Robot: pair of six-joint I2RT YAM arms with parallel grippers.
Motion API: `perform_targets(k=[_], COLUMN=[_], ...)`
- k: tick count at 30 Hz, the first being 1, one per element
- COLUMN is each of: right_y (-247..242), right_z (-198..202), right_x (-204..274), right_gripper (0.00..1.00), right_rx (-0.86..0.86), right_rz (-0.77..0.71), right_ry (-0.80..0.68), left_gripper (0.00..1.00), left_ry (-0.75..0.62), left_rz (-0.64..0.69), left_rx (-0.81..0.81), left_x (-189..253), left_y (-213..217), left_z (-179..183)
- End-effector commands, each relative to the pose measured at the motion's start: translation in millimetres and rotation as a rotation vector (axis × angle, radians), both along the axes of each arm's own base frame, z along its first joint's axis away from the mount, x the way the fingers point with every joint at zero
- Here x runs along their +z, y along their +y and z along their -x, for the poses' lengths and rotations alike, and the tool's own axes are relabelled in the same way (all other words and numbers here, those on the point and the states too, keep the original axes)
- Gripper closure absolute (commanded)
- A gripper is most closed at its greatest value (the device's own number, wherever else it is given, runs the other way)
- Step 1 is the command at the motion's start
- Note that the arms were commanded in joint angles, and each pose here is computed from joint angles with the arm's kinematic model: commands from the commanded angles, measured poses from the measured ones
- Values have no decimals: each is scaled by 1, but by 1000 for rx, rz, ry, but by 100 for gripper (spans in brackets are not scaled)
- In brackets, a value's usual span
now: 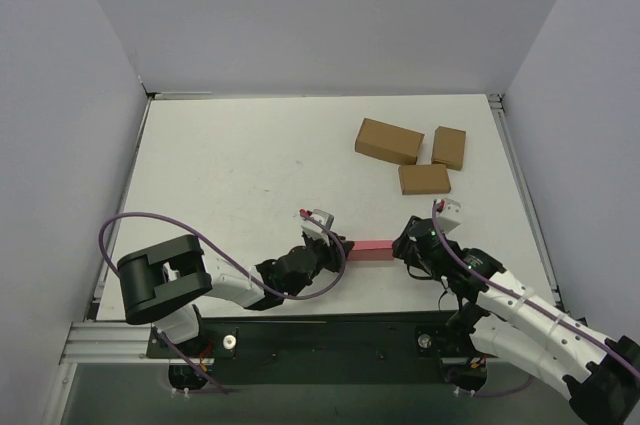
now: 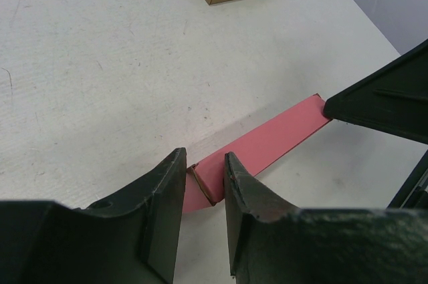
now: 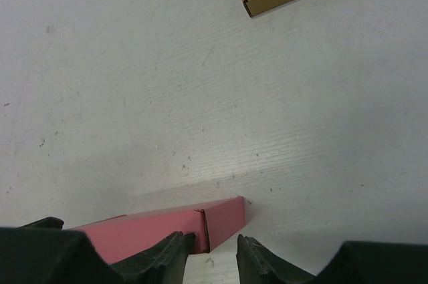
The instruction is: Fold the paper box
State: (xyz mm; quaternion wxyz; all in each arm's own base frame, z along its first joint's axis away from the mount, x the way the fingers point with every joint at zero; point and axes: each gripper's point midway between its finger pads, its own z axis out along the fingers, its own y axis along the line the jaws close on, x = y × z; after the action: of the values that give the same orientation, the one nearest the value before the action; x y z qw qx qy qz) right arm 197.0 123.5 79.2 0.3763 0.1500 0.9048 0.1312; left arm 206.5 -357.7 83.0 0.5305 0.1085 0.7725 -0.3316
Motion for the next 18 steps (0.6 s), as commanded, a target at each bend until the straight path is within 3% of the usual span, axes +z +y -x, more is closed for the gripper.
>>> perform_targets(k=[1,11,18], right_y=[-11,-23,-26], right_z=[15,26,43], right_x=[-8,-40,-59], right_gripper=[64,73,78], right_rx=[7,-9,-30], right_rz=[52,124,86], right_ry=[68,193,260], left_gripper=[62,62,60], left_ry=[202,191,171], left_rz=[-619,-619,-584], left_rx=[-63,-69,-83], left_x=[-137,-134,-120], left_y=[99,95,84], left_z=[43,41,38])
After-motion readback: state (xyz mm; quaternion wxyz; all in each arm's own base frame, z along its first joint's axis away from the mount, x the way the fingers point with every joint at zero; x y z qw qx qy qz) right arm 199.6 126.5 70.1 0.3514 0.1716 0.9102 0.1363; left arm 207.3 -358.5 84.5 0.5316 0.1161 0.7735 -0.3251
